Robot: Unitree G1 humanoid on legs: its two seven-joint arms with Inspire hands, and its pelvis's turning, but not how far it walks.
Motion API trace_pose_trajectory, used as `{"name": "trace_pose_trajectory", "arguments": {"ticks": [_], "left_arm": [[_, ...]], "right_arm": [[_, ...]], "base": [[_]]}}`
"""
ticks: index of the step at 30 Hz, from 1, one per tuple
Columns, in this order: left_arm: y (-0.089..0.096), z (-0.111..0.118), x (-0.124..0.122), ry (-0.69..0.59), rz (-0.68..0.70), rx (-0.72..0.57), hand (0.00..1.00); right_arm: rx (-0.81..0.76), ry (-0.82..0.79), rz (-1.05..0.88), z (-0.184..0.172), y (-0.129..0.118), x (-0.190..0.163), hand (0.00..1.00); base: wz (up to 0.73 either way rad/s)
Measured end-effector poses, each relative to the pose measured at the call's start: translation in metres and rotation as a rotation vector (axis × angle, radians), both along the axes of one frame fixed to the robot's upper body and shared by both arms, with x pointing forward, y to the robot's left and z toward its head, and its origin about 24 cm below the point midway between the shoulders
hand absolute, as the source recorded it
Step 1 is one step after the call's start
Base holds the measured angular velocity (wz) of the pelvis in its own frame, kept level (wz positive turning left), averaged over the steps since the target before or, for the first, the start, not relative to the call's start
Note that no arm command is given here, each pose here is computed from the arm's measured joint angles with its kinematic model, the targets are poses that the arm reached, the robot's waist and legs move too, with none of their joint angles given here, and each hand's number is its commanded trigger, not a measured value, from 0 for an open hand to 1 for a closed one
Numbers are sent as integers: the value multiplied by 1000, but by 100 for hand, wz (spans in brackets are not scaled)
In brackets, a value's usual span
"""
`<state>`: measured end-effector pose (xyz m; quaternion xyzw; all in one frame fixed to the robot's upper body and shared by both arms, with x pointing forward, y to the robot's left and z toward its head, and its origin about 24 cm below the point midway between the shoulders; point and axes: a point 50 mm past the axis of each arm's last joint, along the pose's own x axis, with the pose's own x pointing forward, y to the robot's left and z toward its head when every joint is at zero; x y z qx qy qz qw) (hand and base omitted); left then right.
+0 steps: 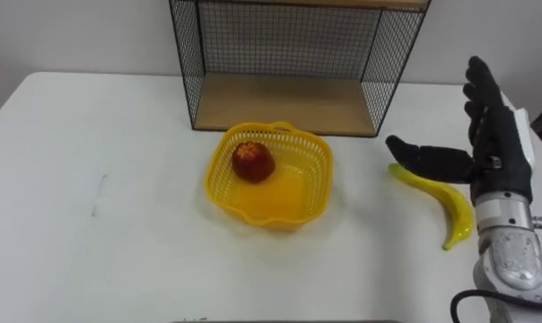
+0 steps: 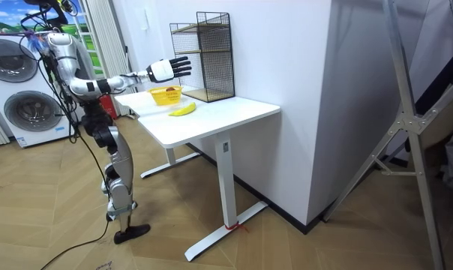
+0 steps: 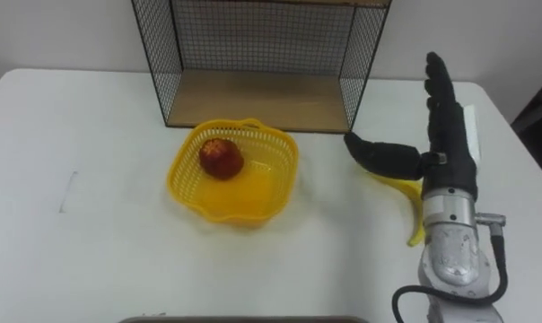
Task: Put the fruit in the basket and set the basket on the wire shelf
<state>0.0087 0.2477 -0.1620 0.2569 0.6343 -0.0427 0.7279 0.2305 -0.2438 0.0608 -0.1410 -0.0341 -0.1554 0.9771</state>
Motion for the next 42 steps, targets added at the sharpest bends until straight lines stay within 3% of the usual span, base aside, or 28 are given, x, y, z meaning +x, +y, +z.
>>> {"name": "trace_pose_trajectory", "arguments": {"ticks": [12,29,42], "left_arm": [[1,0,-3,6,9,1,0],[8,1,-8,46,53,24,0],[14,3,-9,37,90,43,0]], "right_arm": [[-28,56,-52,-13,-13,-2,0],[-88,387,-29,-68,-33,1,0],[-99,508,22,-86,-37,-2,0]], "base": [[0],[0],[0]]}}
